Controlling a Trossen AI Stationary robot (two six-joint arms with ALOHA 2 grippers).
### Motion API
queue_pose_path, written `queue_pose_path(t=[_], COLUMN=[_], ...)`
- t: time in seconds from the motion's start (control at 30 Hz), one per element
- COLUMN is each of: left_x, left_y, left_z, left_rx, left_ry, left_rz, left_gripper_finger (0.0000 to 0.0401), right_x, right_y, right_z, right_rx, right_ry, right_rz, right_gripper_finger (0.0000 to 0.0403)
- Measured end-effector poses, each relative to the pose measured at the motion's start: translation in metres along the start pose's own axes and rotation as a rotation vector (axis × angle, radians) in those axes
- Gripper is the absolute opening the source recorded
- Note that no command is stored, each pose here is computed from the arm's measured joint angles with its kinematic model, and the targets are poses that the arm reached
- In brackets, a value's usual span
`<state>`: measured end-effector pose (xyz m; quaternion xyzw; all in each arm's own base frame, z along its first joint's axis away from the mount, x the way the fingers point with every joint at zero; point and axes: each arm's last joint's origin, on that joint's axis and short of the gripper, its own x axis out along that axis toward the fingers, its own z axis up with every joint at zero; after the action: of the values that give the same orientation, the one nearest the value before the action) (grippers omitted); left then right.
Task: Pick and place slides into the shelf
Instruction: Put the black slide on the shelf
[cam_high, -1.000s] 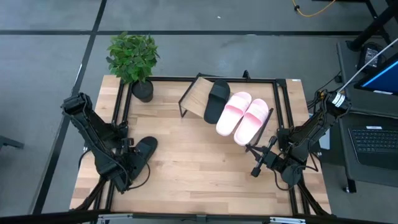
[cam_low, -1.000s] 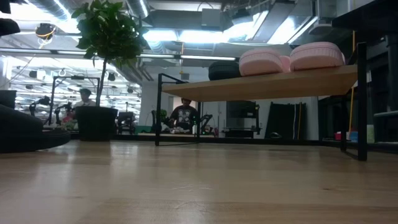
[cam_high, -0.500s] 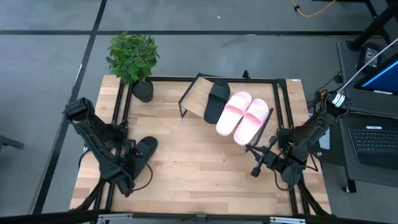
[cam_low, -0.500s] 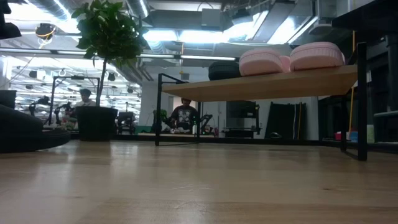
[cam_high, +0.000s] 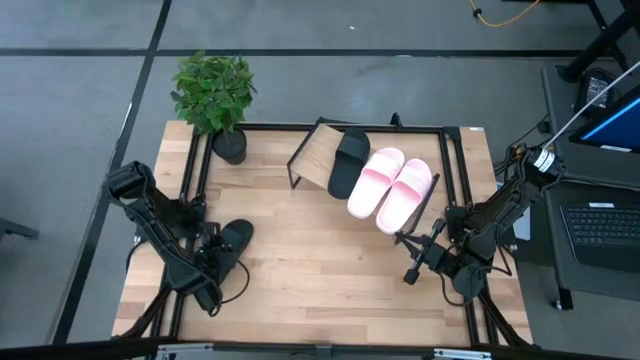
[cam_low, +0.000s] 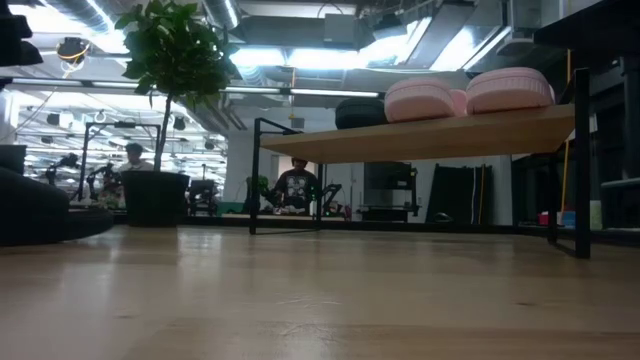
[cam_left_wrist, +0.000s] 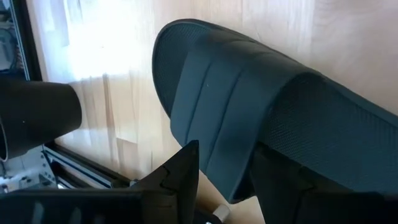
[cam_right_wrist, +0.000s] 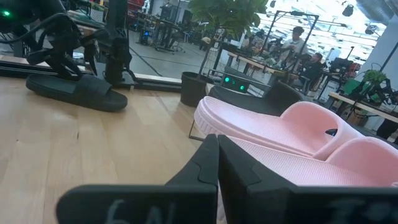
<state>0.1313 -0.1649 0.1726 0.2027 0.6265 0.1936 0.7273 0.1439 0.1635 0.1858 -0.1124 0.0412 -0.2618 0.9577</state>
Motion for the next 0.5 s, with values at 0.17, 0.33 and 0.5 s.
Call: queue_pose_path(t=[0.17,0.33,0.5], left_x=[0.0019,0.0037,0.0053], left_y=[0.0024,0.0045,0.0054], left_z=[0.0032,0.0062,0.0094], left_rx=[0.022,0.018,-0.001], left_ry=[0.003,0.013,0.015], left_rz=[0.009,0.011,0.004], left_gripper_finger=[0.0129,0.0118,0.0102], right_x=[0.0,0.0001,0.0], right_y=[0.0,0.0,0.0], right_z=[0.0,0.0,0.0], right_rx=[0.0,0.0,0.0], right_ry=[0.0,0.0,0.0], right_rz=[0.0,-0.001,0.0], right_gripper_finger=[0.0004,0.0004,0.0004])
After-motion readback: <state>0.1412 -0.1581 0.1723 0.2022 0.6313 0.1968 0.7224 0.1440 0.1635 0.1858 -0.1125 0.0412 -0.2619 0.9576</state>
